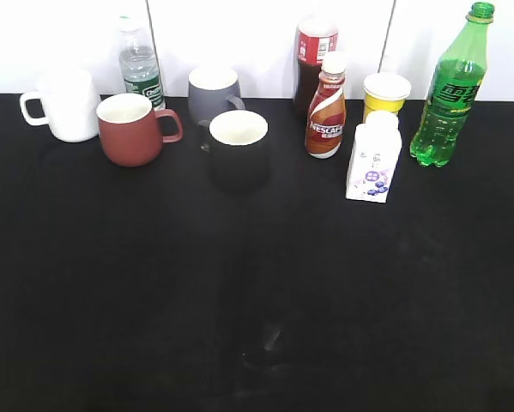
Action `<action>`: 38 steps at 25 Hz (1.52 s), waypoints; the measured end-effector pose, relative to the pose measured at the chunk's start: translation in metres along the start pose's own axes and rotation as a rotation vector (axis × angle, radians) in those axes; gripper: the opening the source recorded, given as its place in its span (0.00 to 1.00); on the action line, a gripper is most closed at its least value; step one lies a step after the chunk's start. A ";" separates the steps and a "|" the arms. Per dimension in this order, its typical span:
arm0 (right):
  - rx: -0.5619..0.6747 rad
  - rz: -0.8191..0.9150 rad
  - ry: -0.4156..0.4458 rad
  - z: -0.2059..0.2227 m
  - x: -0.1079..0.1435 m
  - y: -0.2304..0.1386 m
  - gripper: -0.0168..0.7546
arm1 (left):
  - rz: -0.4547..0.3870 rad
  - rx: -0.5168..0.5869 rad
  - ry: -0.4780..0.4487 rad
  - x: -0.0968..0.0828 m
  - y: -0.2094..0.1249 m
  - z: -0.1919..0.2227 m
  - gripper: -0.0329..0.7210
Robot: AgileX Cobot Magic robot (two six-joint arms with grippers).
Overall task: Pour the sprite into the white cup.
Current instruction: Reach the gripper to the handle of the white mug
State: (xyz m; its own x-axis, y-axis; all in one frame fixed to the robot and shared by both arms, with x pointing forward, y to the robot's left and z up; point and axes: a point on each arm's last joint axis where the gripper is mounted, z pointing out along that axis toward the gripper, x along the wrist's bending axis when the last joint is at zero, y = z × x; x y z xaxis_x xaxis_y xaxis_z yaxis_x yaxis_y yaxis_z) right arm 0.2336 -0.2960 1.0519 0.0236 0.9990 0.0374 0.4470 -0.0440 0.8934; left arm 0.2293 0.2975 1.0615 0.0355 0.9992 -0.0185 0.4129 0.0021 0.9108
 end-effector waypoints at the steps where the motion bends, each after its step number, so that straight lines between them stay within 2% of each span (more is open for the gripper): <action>1: 0.000 0.000 0.000 0.000 0.000 0.000 0.74 | 0.000 0.000 0.000 0.000 0.000 0.000 0.83; 5: 0.000 0.000 0.000 0.000 0.000 0.000 0.74 | 0.000 0.000 0.000 0.000 0.000 0.000 0.82; 9: 0.000 0.000 0.000 0.000 0.000 0.000 0.74 | -0.004 -0.005 -0.007 -0.001 0.001 -0.001 0.75; 10: 0.000 0.000 0.000 0.000 0.000 0.000 0.74 | -0.006 -0.063 -0.011 -0.001 0.008 -0.005 0.74; 12: 0.000 0.000 0.000 0.000 0.000 0.000 0.74 | -0.009 -0.314 -0.003 0.000 0.040 -0.006 0.73; 13: 0.000 0.000 0.000 0.000 0.000 0.000 0.74 | -0.012 -0.401 0.002 0.001 0.057 0.001 0.73; 15: 0.000 0.000 0.000 0.000 0.000 0.000 0.74 | -0.007 -0.527 0.024 0.004 0.093 0.032 0.73; 16: 0.000 0.000 0.000 0.000 0.000 0.000 0.74 | 0.002 -0.550 0.035 0.006 0.105 0.057 0.73; 19: 0.000 0.000 0.000 0.000 0.000 0.000 0.74 | 0.006 -0.479 0.047 0.010 0.117 0.139 0.73; 20: 0.000 0.000 0.000 0.000 0.000 0.000 0.74 | 0.006 -0.440 0.049 0.012 0.114 0.171 0.73; 23: 0.000 0.000 0.000 0.000 0.000 0.000 0.74 | 0.007 -0.432 0.057 0.015 0.102 0.231 0.73; 32: 0.000 0.000 0.000 0.000 0.000 0.000 0.74 | -0.010 -0.300 0.092 0.023 0.020 0.336 0.71; 34: 0.000 0.000 0.000 0.000 0.000 0.000 0.74 | -0.022 -0.244 0.122 0.031 0.002 0.359 0.71; 36: 0.000 0.000 0.000 0.000 0.000 0.000 0.74 | -0.028 -0.237 0.150 0.044 -0.002 0.385 0.71; 38: 0.000 0.000 0.000 0.000 0.000 0.000 0.74 | 0.016 -0.226 0.118 0.055 -0.004 0.414 0.71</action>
State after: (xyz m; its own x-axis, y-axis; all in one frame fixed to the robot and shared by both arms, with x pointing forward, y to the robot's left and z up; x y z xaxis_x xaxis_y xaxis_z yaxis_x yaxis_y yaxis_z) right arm 0.2336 -0.2960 1.0519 0.0236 0.9990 0.0374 0.4470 -0.0440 0.8934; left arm 0.6065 0.3361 0.8857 -0.0713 0.9969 0.0323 0.1984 -0.0176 0.9800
